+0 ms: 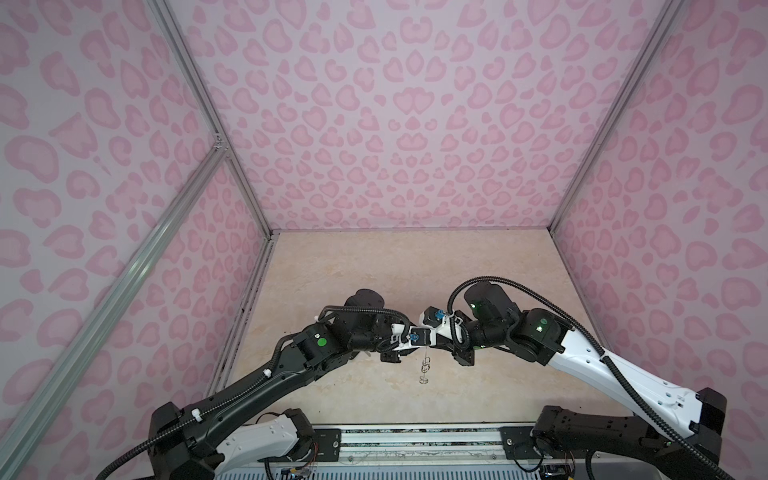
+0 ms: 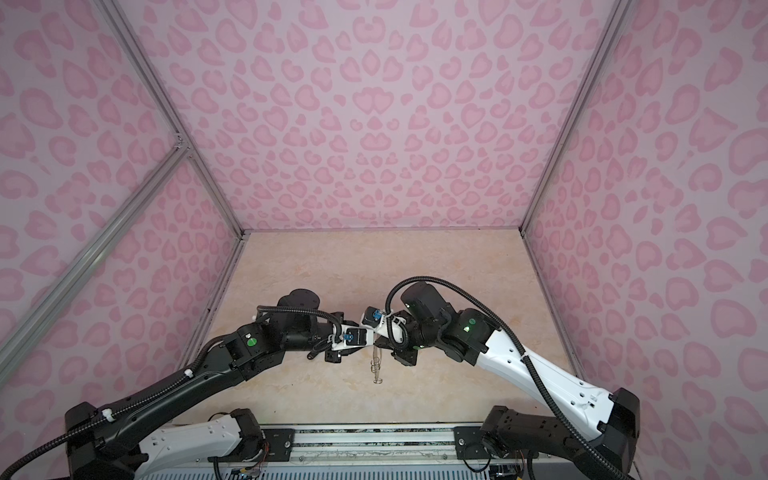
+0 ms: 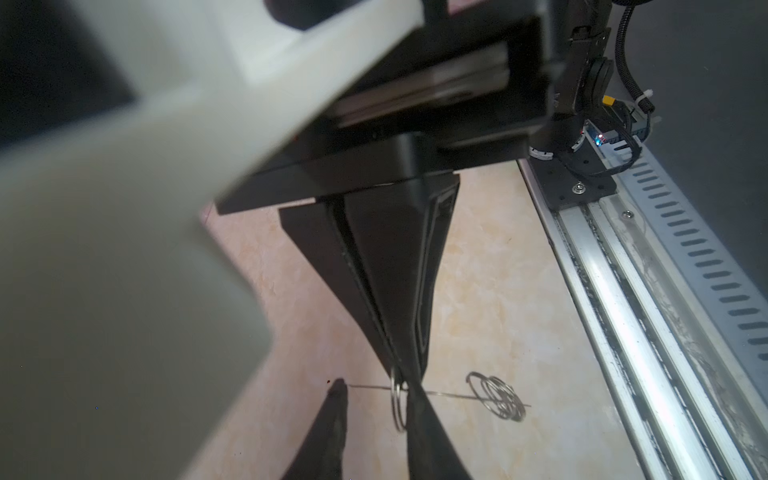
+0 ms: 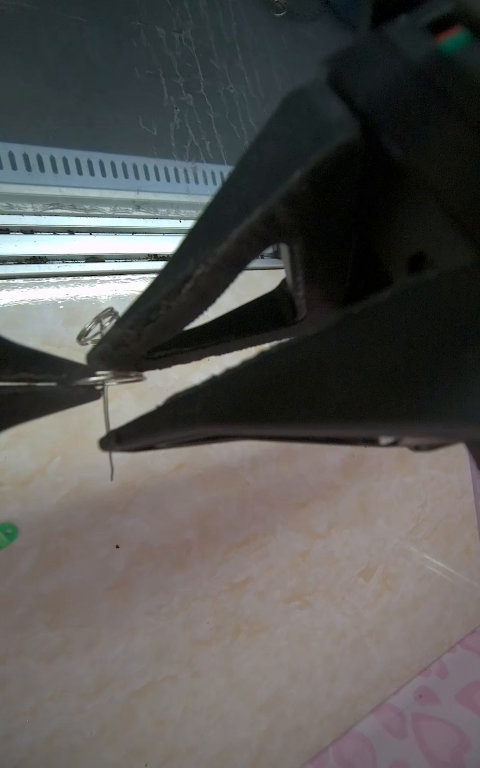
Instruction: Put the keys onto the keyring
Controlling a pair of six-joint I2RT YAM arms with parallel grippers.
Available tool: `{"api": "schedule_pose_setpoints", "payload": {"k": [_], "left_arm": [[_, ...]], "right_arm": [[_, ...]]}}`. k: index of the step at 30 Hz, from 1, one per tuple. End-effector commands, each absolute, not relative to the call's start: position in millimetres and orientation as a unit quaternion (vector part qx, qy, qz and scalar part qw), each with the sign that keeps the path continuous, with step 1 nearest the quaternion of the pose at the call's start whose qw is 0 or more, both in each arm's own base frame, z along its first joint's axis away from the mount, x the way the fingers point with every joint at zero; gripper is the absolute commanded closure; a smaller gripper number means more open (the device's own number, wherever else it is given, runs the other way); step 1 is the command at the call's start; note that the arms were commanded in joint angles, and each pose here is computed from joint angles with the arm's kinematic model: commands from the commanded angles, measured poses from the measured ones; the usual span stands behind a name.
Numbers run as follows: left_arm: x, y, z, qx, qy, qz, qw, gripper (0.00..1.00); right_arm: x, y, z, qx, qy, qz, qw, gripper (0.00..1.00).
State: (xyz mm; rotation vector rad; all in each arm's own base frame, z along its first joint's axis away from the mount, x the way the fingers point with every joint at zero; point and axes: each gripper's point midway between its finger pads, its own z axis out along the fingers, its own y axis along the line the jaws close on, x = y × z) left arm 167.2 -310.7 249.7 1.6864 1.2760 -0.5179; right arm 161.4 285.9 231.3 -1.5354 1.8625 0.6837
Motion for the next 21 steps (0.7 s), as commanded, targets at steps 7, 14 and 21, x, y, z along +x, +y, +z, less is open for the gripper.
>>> {"api": "schedule_pose_setpoints", "payload": {"k": [7, 14, 21], "left_arm": [[169.5, -312.8, 251.1, 0.689, 0.521, -0.203, 0.461, 0.9], [168.8, -313.3, 246.8, 0.689, 0.529, -0.209, 0.45, 0.97], [169.2, -316.8, 256.8, 0.666, 0.531, -0.244, 0.464, 0.97]], "right_arm": [[159.6, 288.1, 236.0, -0.585, 0.699, 0.265, 0.316, 1.0], [161.1, 288.2, 238.8, -0.584, 0.696, 0.263, 0.325, 1.0], [171.8, 270.6, 243.1, -0.574, 0.69, 0.214, 0.386, 0.79]]}}
